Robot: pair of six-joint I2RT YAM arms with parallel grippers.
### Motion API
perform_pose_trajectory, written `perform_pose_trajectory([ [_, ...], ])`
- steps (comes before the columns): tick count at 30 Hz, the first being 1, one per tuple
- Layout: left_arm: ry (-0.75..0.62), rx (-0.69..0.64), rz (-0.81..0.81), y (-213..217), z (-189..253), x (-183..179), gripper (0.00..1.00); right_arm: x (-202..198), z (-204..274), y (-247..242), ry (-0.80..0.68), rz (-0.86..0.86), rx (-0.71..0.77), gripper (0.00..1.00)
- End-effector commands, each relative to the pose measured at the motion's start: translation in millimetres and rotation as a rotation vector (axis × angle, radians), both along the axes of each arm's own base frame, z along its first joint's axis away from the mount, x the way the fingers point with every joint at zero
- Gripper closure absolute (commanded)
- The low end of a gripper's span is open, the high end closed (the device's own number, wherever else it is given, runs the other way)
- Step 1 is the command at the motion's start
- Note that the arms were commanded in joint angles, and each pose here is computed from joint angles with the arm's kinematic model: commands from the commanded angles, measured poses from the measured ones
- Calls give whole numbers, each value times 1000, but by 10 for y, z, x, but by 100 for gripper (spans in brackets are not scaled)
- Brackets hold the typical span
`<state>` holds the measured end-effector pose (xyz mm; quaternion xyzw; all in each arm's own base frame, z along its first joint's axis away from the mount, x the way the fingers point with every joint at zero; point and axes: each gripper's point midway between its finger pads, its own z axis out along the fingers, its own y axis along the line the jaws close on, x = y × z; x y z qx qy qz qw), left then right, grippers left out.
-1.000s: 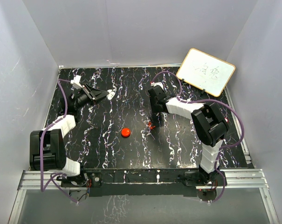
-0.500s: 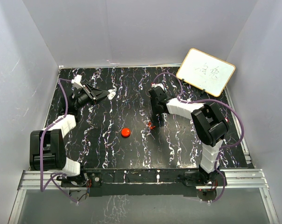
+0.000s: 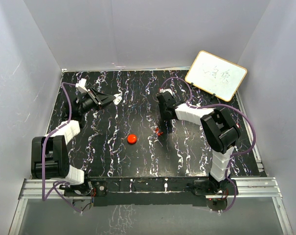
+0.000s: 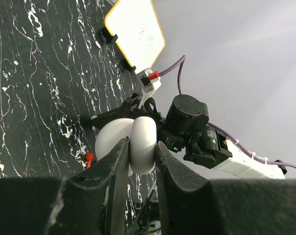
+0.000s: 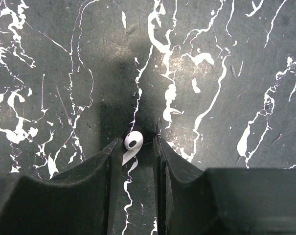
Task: Insert the wireless bluetooth earbuds into the charging case
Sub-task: Pick up the earbud from the center of the board.
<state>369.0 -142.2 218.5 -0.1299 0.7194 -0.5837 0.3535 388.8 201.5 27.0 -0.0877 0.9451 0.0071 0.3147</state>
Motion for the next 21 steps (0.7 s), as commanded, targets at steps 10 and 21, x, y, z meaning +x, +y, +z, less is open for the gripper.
perform_pose_trajectory([
  [10,-37,-9,-12,-23,143,54,100,112,123,30,-53,-6,35,85],
  [21,35,-113,-58,-148,110,102,100,292,619,12,-234,12,22,92],
])
